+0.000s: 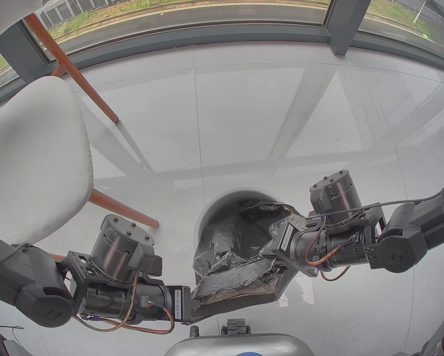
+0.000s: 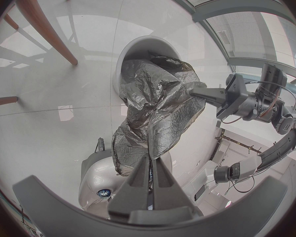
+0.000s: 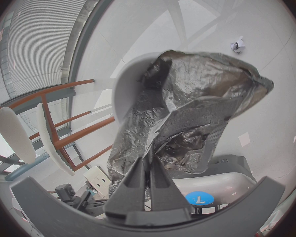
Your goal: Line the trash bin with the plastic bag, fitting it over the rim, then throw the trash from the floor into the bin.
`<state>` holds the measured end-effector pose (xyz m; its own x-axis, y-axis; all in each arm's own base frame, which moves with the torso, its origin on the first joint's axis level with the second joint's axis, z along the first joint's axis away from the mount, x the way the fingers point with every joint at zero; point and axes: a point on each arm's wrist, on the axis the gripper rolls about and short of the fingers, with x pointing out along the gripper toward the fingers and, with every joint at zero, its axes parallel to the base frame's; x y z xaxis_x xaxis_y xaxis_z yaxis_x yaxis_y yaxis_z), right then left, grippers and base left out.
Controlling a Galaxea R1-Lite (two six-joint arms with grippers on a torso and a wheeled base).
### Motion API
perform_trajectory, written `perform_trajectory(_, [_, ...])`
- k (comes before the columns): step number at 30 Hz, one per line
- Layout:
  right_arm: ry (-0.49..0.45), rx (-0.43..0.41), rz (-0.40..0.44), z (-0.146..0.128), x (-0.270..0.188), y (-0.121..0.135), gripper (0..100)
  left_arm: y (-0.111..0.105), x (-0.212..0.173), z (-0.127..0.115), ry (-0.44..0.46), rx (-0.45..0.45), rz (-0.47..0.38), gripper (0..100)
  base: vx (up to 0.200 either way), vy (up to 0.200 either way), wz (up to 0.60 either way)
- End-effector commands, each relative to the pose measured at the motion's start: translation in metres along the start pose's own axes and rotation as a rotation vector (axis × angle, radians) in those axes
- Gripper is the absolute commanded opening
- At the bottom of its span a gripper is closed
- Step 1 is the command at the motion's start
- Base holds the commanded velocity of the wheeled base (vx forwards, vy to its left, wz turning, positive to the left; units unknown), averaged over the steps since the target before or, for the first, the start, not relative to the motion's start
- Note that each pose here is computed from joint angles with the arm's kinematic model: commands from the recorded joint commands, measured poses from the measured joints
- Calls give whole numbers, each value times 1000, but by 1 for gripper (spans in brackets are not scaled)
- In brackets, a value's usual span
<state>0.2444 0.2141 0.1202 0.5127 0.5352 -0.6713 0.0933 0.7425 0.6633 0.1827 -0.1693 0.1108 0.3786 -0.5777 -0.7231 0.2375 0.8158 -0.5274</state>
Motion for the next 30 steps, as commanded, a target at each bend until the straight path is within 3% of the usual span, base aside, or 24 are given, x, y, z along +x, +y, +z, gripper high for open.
perform_trajectory(1, [-30,-11,53,6,-11,13,0,-1,0,1,-4,1,-2,0,0,0,0])
perform_trajectory(13, [-117,-44,135,36,-16,36,0,-13,-4,20,-71,3,-45,0,0,0,0])
perform_trajectory(22, [-105,-40,173,50,-17,48,0,-20,-4,42,-128,-72,-72,0,0,0,0])
perform_trajectory(30, [-102,-40,182,57,-5,52,0,-20,2,46,-127,-95,-65,0,0,0,0])
